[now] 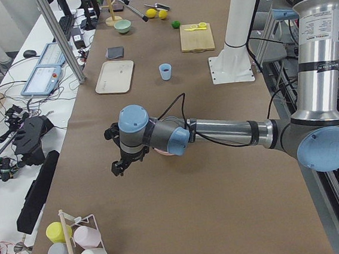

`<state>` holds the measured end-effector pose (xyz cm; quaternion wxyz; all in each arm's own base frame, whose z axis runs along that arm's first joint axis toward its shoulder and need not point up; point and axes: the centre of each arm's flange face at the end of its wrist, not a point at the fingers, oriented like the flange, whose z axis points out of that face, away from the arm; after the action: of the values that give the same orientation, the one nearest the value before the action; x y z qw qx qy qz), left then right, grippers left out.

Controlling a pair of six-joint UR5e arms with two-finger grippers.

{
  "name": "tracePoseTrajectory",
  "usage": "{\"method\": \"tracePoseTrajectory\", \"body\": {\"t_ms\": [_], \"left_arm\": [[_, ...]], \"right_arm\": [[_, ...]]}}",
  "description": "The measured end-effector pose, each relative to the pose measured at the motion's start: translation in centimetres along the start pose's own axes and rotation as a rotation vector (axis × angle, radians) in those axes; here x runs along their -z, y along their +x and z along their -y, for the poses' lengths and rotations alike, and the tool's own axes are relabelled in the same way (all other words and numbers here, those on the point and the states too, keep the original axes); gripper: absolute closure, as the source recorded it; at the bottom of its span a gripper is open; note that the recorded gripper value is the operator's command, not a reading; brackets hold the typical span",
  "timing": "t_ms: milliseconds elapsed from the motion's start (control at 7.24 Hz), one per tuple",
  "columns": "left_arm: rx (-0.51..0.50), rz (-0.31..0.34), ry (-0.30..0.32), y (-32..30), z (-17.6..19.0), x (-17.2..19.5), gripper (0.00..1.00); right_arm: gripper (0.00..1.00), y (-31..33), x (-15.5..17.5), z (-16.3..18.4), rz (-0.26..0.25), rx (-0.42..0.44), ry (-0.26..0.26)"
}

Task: Mash ice and strawberries in cup
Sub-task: 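Lift the muddler upright with the right gripper, then carry the upright muddler with the right gripper over the cup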

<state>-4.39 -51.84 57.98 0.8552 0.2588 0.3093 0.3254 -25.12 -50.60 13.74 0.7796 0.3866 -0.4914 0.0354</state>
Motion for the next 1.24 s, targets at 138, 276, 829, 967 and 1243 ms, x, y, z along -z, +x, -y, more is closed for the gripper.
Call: {"method": "tracePoseTrajectory", "body": {"t_ms": [138, 276, 829, 967, 1243], "left_arm": [[0.006, -0.003, -0.005, -0.2, -0.2, -0.3, 0.03], [0.009, -0.004, -0.008, -0.3, -0.4, -0.4, 0.03], [0.016, -0.010, -0.017, -0.6, -0.7, -1.0, 0.03], [0.017, -0.010, -0.018, -0.6, -0.8, -1.0, 0.03], [0.023, -0.013, -0.022, -0.8, -1.1, -1.3, 0.03]], "right_arm": [[1.00, -2.6, -0.9, -2.1, 0.038, 0.000, 0.080], [1.00, -4.8, -1.6, -4.1, 0.072, -0.006, 0.148], [1.00, -11.2, -3.4, -11.5, 0.154, -0.083, 0.327], [1.00, -12.2, -4.1, -13.5, 0.157, -0.100, 0.365], [1.00, -13.0, -5.9, -16.1, 0.099, -0.097, 0.413]]}}
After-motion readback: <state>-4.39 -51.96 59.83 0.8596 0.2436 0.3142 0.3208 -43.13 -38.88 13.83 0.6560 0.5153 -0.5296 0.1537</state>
